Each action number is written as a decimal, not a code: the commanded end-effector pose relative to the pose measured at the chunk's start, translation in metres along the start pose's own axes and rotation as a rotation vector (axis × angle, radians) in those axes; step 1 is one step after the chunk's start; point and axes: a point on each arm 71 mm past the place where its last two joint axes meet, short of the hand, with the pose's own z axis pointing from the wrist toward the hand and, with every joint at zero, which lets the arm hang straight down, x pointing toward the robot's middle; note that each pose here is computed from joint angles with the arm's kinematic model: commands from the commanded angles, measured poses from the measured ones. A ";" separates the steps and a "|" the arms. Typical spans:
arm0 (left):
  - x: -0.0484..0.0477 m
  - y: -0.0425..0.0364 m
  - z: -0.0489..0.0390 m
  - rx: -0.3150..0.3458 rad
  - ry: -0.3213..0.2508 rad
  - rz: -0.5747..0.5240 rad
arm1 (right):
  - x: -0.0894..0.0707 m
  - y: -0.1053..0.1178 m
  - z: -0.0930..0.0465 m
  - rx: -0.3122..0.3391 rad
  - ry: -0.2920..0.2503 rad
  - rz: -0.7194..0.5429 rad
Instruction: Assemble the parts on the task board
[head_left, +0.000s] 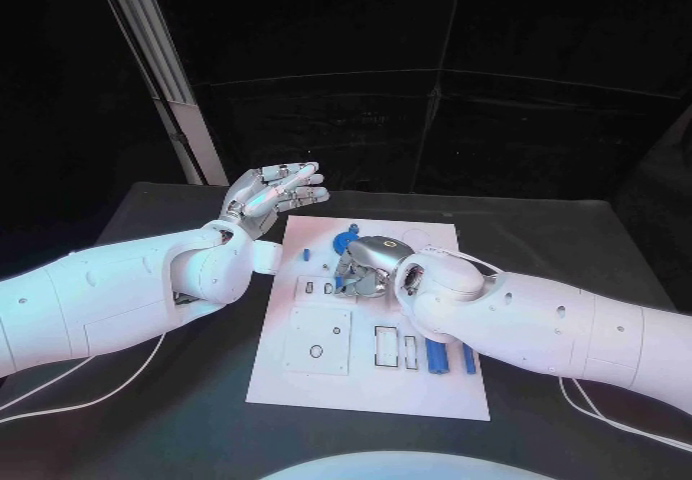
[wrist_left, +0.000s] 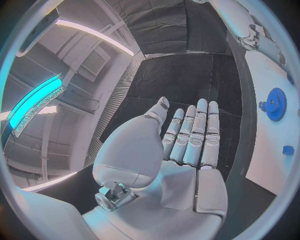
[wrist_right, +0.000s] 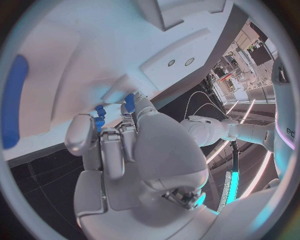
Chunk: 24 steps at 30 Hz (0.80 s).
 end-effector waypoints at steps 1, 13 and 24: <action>0.0017 -0.0008 0.0009 -0.001 0.014 -0.012 | 0.001 0.001 0.001 -0.004 0.005 -0.021; 0.0025 -0.0004 0.0006 -0.007 0.018 -0.015 | 0.005 0.002 0.002 -0.002 0.031 -0.027; 0.0006 -0.0007 0.0005 -0.007 0.014 -0.012 | 0.008 0.000 0.002 0.012 0.065 -0.042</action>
